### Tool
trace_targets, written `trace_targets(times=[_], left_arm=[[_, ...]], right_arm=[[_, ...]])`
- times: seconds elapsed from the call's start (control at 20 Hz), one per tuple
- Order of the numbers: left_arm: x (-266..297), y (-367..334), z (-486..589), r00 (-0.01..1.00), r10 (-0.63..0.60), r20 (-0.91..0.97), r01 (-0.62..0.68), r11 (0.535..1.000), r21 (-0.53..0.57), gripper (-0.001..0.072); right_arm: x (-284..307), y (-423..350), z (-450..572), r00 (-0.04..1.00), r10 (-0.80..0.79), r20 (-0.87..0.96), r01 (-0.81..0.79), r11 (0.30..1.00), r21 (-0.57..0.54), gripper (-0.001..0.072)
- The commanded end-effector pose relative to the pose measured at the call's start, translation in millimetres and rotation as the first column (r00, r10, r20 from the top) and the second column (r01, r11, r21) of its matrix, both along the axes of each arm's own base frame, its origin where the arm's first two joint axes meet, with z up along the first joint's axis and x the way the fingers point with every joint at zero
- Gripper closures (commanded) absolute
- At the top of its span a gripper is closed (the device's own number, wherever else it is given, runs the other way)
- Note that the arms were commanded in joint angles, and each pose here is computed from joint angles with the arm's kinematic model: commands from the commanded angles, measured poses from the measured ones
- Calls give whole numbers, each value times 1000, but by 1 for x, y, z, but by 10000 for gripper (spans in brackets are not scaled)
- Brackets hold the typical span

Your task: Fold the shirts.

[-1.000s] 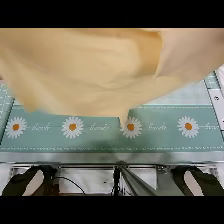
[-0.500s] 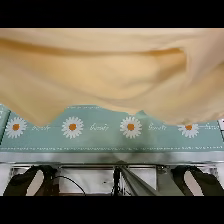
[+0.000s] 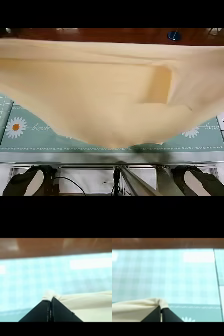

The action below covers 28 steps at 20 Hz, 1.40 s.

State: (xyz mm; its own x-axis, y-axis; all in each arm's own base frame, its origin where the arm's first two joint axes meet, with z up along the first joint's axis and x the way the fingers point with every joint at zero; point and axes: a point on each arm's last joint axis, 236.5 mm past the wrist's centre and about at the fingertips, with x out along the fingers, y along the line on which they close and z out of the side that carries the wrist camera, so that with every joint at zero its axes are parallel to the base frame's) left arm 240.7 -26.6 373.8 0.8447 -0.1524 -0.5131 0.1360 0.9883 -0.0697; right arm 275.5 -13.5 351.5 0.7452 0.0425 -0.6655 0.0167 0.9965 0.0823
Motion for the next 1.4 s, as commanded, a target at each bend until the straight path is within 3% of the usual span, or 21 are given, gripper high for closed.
trace_targets(times=[0.0,0.15,0.25,0.4,0.6,0.9,1.0,1.1,1.25,1.35], left_arm=[[56,15,-63,982,7,-190,-16,999,-46,683],[104,-5,-57,986,-107,-130,95,991,-94,683],[112,-11,-10,994,-111,22,112,991,-73,683],[84,-17,65,970,-116,214,122,993,-13,684],[8,-32,99,949,-138,285,134,990,32,684],[-85,-29,122,909,-82,408,39,993,113,684],[-98,-31,125,901,-73,428,34,995,98,684],[-101,-28,110,928,-52,369,21,996,87,684],[-96,-13,54,991,-9,136,-4,996,94,684],[-82,-10,17,1000,-4,-7,5,998,65,683]], right_arm=[[78,-10,-59,987,36,-158,-27,998,59,695],[132,38,-83,962,236,-134,-192,942,277,695],[140,61,-49,961,277,17,-266,902,339,696],[120,62,34,933,233,274,-298,927,229,696],[23,79,112,858,227,460,-307,946,107,696],[-96,48,169,755,54,653,-49,998,-26,696],[-110,47,170,749,29,662,-26,1000,-14,697],[-111,45,148,806,26,592,-21,1000,-14,696],[-105,19,75,956,-22,293,42,997,-63,697],[-89,8,42,990,-30,136,41,996,-77,696]])
